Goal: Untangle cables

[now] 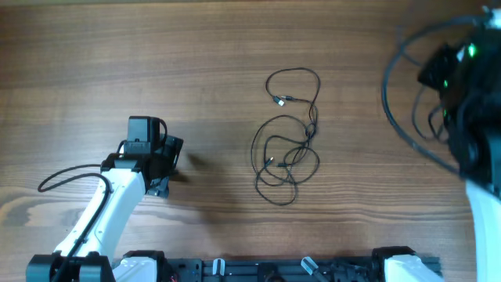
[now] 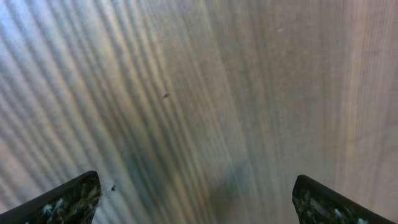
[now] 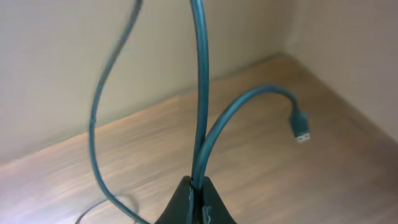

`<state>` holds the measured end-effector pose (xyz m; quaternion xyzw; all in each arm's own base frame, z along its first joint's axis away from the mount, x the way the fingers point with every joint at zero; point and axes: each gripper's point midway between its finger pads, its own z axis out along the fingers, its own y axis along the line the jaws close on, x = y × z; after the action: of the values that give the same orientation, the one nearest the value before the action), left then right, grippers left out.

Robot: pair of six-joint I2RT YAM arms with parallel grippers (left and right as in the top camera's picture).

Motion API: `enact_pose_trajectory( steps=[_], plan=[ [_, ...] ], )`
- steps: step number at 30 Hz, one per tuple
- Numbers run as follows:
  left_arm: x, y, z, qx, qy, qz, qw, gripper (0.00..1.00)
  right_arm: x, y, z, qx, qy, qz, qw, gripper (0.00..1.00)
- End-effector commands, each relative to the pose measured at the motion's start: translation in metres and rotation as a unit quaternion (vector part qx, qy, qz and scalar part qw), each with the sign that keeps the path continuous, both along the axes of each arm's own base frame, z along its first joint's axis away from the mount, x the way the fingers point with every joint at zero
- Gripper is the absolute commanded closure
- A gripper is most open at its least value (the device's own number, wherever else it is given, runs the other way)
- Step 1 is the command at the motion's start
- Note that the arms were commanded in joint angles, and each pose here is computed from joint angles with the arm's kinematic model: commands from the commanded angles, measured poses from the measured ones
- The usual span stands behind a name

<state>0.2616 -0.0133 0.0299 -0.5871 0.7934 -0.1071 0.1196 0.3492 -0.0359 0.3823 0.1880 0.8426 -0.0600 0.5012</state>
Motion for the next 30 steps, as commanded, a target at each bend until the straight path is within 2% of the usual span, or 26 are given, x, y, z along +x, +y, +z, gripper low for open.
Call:
enact_pose_trajectory(
  steps=[1,4,6,8,11,15,17,19,20,22,23,24,25,29,30],
  plan=[
    [0.007,-0.001,0.002,-0.003,-0.015,0.006,1.000,0.00,0.032,0.055,-0.011,0.052,0.034,0.134,0.989,0.95],
    [0.011,0.001,0.007,0.005,-0.026,-0.015,1.000,0.00,0.050,0.116,-0.025,0.108,0.046,0.249,0.962,0.95],
    [0.025,0.012,0.026,0.049,-0.060,-0.102,0.992,0.00,0.057,0.166,-0.039,0.140,0.062,0.325,0.933,0.95],
    [0.034,0.030,0.052,0.083,-0.085,-0.138,0.983,0.00,0.060,0.212,-0.054,0.163,0.078,0.384,0.905,0.95],
    [0.041,0.068,0.101,0.127,-0.129,-0.115,0.977,0.00,0.060,0.289,-0.088,0.184,0.110,0.443,0.871,0.95],
    [0.026,0.124,0.157,0.163,-0.186,-0.017,0.969,0.00,0.034,0.379,-0.134,0.217,0.163,0.507,0.818,0.95],
    [0.017,0.132,0.171,0.155,-0.214,0.002,0.965,0.00,0.018,0.418,-0.168,0.212,0.192,0.536,0.794,0.96],
    [0.012,0.124,0.177,0.124,-0.234,-0.003,0.964,0.00,0.012,0.440,-0.197,0.204,0.209,0.547,0.784,0.95],
    [0.010,0.117,0.178,0.108,-0.238,-0.015,0.965,0.00,0.012,0.449,-0.210,0.203,0.214,0.551,0.781,0.90],
    [0.013,0.096,0.175,0.081,-0.245,-0.079,0.963,0.00,0.015,0.455,-0.220,0.203,0.215,0.552,0.780,0.62],
    [0.013,0.088,0.173,0.071,-0.245,-0.097,0.962,0.00,0.016,0.453,-0.221,0.200,0.214,0.552,0.780,0.28],
    [0.014,0.082,0.171,0.062,-0.244,-0.114,0.961,0.00,0.018,0.450,-0.217,0.193,0.209,0.557,0.781,0.00],
    [0.016,0.075,0.169,0.052,-0.244,-0.127,0.960,0.00,0.023,0.443,-0.214,0.185,0.204,0.551,0.788,0.01],
    [0.029,0.036,0.160,0.016,-0.238,-0.193,0.952,0.00,0.064,0.345,-0.189,0.117,0.196,0.400,0.888,0.00],
    [0.033,0.026,0.156,0.014,-0.232,-0.212,0.949,0.00,0.067,0.320,-0.180,0.112,0.197,0.365,0.903,0.00]
  ],
)
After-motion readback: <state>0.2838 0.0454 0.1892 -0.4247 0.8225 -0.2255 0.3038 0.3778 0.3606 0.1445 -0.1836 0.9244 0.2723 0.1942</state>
